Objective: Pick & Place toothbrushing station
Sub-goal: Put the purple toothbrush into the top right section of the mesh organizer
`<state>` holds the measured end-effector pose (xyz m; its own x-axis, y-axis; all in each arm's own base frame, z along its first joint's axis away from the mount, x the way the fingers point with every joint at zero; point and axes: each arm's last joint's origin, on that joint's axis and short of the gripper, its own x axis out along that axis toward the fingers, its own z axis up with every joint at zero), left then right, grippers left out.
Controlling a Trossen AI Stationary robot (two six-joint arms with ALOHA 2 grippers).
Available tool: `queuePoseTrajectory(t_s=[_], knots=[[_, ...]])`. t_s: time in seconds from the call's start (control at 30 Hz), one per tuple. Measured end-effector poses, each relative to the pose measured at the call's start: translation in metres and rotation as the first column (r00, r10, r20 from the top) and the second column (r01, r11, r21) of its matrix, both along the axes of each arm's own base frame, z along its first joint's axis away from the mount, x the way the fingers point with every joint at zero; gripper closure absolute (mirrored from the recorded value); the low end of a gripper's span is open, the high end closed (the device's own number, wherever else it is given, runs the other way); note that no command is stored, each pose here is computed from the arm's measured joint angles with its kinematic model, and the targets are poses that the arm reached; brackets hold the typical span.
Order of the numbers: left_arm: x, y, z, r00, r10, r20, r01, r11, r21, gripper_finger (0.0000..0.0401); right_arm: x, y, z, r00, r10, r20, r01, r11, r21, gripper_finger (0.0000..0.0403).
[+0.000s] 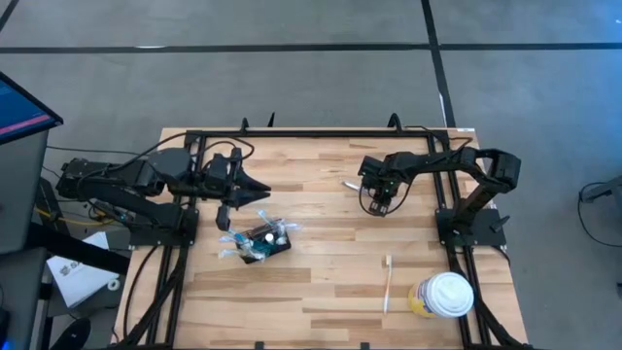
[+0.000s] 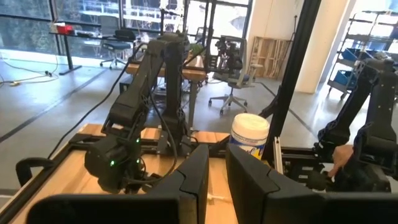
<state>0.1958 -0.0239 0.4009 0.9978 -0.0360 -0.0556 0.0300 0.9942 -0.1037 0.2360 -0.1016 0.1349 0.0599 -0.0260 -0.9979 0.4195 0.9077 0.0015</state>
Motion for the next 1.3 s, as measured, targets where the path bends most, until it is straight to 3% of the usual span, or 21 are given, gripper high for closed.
queuePoseTrajectory(t_s=[0.17,0.47,0.63,0.8,0.97,1.3], knots=[[0.0,0.0,0.001,1.0,0.001,0.008,-0.001,1.0,-0.001,0.0352,0.001,0.0,0.0,1.0,0.001,0.008,-0.001,1.0,-0.002,0.0392],[0.0,0.0,0.002,1.0,0.001,0.022,-0.001,1.0,-0.003,0.0352,0.001,0.0,0.001,1.0,0.007,-0.003,-0.007,1.0,0.0,0.0397],[0.002,0.002,0.001,1.0,0.021,0.019,-0.021,1.0,-0.005,0.0352,0.003,0.005,0.009,0.997,0.032,-0.071,-0.031,0.999,0.017,0.04],[0.011,0.003,-0.004,0.999,0.034,-0.011,-0.034,0.999,0.001,0.0352,0.015,0.02,0.032,0.988,0.081,-0.131,-0.083,0.996,-0.012,0.0401],[0.022,0.006,-0.011,0.997,0.054,-0.05,-0.053,0.999,0.007,0.0352,0.032,0.04,0.067,0.973,0.146,-0.179,-0.166,0.981,-0.101,0.0402],[0.037,0.016,-0.027,0.984,0.098,-0.146,-0.097,0.995,0.014,0.0352,0.05,0.094,0.154,0.96,0.204,-0.193,-0.262,0.897,-0.357,0.0402]])
